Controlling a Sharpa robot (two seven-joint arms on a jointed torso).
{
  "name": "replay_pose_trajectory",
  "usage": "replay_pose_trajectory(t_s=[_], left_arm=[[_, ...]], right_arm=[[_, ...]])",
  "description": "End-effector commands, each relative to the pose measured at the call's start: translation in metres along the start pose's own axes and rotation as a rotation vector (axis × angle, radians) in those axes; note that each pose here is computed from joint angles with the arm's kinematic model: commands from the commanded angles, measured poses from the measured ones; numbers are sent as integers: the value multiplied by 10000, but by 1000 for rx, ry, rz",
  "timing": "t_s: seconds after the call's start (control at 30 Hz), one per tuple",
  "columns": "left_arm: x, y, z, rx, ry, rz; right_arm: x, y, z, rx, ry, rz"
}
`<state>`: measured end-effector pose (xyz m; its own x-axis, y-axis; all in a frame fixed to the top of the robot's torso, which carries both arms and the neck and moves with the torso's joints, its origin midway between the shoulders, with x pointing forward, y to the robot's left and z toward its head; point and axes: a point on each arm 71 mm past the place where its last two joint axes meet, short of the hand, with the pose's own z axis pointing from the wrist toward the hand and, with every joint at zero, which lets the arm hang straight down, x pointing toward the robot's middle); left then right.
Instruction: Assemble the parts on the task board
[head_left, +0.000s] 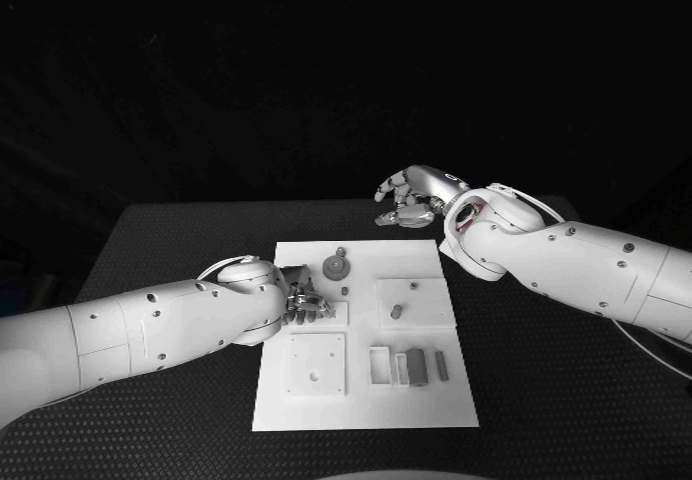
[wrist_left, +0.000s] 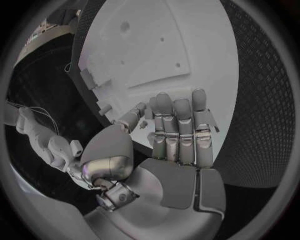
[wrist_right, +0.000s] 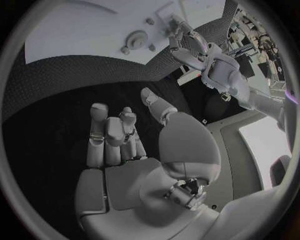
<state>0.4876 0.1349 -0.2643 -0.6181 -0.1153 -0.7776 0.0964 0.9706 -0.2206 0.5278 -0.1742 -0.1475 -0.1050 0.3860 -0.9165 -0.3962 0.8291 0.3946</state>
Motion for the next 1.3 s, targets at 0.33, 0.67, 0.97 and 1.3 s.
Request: replay_pose_trajectory(t_s=[0.33, 0.67, 0.97, 1.3], left_arm=[[10, 13, 4, 9, 10, -31], [-38, 22, 5, -1, -5, -41], [-147, 25, -13, -7, -37, -51], [-174, -14, -27, 4, -7, -52]], right_arm=[[12, -2, 3, -4, 11, -2], [17, -8, 3, -1, 13, -1], [15, -19, 2, 2, 14, -1], [23, -23, 6, 4, 19, -2]])
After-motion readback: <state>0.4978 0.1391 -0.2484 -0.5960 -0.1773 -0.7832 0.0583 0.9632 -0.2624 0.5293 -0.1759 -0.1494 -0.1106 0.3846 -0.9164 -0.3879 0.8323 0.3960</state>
